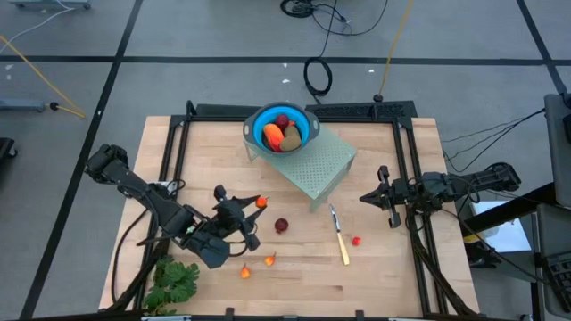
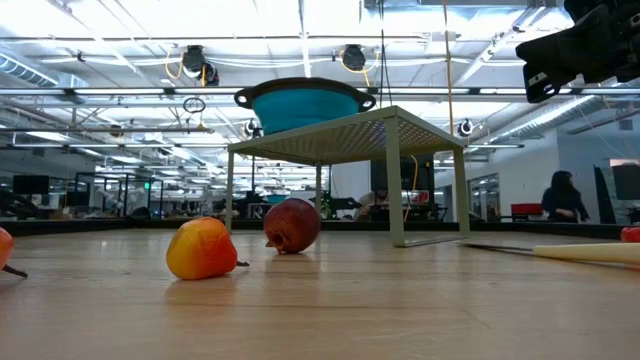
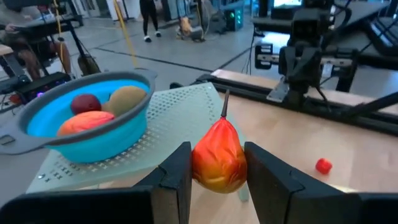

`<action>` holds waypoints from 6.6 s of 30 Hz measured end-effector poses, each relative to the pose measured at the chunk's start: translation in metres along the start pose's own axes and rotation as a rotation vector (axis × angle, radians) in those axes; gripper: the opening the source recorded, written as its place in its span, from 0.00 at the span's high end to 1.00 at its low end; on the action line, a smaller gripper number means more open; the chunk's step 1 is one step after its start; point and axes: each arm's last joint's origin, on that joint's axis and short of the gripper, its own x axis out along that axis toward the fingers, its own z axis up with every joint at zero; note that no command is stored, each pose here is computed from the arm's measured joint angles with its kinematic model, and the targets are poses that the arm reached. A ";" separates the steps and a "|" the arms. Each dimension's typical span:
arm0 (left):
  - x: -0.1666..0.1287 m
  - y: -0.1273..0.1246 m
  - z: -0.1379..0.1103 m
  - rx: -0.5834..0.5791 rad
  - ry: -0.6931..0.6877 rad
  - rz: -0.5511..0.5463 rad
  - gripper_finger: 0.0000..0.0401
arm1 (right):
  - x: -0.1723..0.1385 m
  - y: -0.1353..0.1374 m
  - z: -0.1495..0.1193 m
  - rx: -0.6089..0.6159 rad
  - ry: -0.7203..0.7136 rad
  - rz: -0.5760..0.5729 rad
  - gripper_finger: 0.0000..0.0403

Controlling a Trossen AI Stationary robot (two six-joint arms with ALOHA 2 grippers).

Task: Pick & Place Fruit
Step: Put the pear into the blue strainer bowl on the shelf, then put the pomegranate into the blue strainer bowl on the shelf

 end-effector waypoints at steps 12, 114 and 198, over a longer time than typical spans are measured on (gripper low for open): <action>-0.020 -0.004 -0.002 -0.097 -0.102 0.073 0.70 | 0.000 0.000 0.000 -0.003 0.000 0.000 1.00; 0.191 0.216 0.046 -0.378 0.185 0.080 0.70 | 0.000 0.000 0.000 -0.003 0.000 -0.002 1.00; 0.102 0.094 0.102 -0.249 0.167 -0.407 0.48 | 0.000 0.000 0.000 -0.003 0.000 -0.001 1.00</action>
